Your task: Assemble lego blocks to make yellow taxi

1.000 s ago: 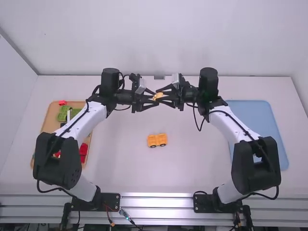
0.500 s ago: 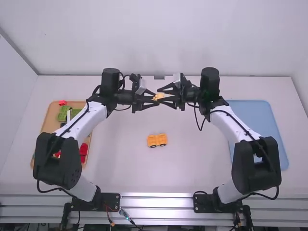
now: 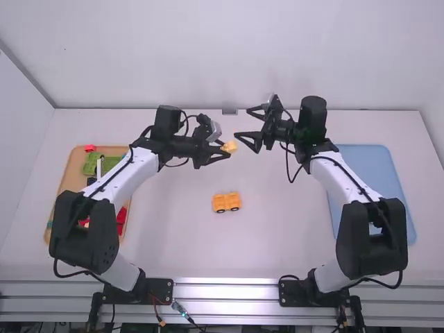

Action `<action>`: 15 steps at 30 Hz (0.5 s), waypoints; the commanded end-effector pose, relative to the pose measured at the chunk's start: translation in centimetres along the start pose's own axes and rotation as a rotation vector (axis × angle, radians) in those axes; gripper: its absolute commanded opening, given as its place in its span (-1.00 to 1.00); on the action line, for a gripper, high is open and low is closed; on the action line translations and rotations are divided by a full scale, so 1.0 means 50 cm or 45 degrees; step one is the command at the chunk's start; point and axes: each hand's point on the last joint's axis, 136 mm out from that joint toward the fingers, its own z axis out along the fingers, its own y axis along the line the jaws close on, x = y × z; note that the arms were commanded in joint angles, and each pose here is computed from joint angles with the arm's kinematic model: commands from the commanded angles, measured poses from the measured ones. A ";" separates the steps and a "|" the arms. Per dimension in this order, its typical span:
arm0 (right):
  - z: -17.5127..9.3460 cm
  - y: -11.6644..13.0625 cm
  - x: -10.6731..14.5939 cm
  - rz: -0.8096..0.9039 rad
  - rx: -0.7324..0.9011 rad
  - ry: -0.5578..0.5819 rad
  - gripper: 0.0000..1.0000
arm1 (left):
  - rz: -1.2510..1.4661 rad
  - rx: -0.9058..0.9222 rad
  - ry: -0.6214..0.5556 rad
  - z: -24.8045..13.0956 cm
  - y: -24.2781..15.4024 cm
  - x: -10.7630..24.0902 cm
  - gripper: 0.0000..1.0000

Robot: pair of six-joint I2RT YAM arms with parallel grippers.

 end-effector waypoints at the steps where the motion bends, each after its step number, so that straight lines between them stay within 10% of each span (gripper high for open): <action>1: -0.059 -0.094 -0.036 0.016 0.434 0.037 0.98 | 0.087 -0.108 0.156 0.039 0.008 0.033 -0.92; 7: -0.244 -0.170 0.006 0.242 1.148 0.247 0.98 | 0.192 -0.153 0.337 0.113 -0.016 0.079 -0.86; 15: -0.410 -0.116 0.062 0.485 1.595 0.356 0.98 | 0.219 -0.037 0.476 0.216 -0.061 0.162 -0.94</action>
